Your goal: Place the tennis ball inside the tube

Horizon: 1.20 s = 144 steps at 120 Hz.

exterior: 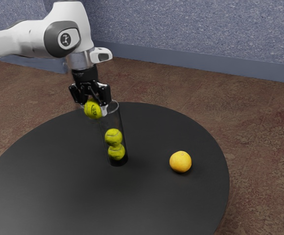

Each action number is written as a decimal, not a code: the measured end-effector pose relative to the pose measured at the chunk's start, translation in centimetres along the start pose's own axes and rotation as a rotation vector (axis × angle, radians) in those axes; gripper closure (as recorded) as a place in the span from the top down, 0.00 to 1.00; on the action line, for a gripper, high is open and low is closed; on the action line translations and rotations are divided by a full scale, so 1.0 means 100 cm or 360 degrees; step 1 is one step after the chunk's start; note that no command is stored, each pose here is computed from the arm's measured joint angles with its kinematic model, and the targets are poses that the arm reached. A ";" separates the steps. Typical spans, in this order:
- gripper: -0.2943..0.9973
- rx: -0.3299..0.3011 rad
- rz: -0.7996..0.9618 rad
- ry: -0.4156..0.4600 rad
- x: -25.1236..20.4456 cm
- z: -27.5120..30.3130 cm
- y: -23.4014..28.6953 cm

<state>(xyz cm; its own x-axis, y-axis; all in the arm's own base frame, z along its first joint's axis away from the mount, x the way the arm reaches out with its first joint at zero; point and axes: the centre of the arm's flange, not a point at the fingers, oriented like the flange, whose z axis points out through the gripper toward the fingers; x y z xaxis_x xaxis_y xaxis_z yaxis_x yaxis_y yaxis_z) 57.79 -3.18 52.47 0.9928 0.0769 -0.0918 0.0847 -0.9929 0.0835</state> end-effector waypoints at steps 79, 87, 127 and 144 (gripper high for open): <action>0.44 0.0089 -0.0036 0.0016 0.073 0.005 -0.008; 0.45 0.0087 -0.0035 0.0024 0.075 0.006 -0.008; 0.67 0.0061 -0.0028 0.0054 0.079 0.008 -0.006; 0.72 0.0048 -0.0023 0.0073 0.071 -0.002 -0.006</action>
<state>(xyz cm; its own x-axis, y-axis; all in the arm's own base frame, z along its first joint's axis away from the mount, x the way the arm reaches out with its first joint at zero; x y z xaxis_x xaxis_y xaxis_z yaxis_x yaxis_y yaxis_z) 64.83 -2.02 51.98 0.9944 0.0944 -0.0472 0.0969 -0.9939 0.0527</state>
